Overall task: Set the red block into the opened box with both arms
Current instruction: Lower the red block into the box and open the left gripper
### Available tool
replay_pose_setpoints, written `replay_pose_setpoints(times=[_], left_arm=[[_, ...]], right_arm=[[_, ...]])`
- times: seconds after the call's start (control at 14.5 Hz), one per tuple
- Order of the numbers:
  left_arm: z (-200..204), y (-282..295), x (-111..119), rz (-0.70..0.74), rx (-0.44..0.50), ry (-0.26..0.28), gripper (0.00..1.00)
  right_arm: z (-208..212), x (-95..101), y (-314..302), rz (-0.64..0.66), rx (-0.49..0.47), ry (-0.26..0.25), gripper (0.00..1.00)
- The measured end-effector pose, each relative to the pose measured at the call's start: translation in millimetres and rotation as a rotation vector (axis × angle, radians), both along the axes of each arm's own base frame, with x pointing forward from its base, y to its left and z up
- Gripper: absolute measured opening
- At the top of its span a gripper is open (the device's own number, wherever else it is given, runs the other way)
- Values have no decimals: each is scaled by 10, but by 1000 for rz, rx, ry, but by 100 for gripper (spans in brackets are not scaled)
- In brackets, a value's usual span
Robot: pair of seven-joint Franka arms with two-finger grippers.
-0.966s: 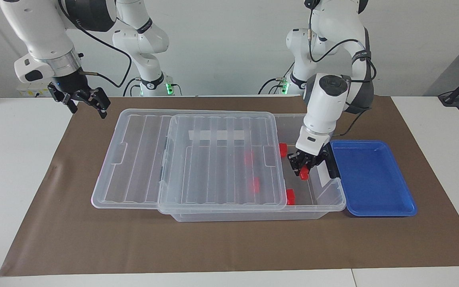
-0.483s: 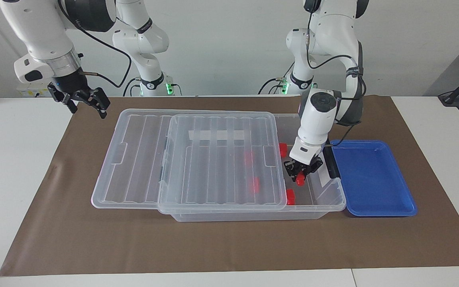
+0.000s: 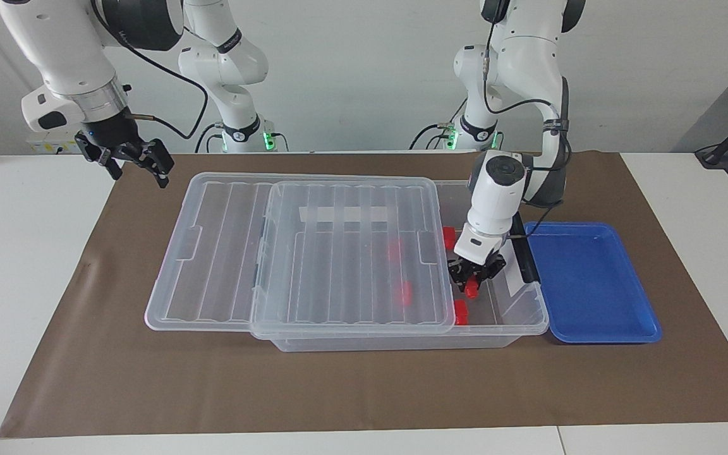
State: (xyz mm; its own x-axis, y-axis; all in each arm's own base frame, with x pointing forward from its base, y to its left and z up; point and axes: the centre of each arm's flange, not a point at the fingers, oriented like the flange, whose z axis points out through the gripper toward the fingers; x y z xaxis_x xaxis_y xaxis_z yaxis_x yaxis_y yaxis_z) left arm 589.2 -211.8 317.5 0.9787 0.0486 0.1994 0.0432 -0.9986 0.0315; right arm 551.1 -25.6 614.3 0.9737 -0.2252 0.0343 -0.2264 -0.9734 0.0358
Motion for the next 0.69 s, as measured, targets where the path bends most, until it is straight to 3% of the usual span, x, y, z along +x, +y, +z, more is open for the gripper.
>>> replay_pose_setpoints(times=[0.41, 0.48, 0.62, 0.69], left_arm=[[-46, 11, -25, -7, 7, -1, 34], [-46, 15, -24, -8, 8, -2, 39], [-39, 27, -15, -6, 9, -4, 59], [-33, 34, -8, -5, 9, -6, 59]], right_arm=[[-1, 0, -2, 0, 0, 0, 100], [-1, 0, -2, 0, 0, 0, 100], [-1, 0, -3, 0, 0, 0, 100], [-1, 0, -3, 0, 0, 0, 100]])
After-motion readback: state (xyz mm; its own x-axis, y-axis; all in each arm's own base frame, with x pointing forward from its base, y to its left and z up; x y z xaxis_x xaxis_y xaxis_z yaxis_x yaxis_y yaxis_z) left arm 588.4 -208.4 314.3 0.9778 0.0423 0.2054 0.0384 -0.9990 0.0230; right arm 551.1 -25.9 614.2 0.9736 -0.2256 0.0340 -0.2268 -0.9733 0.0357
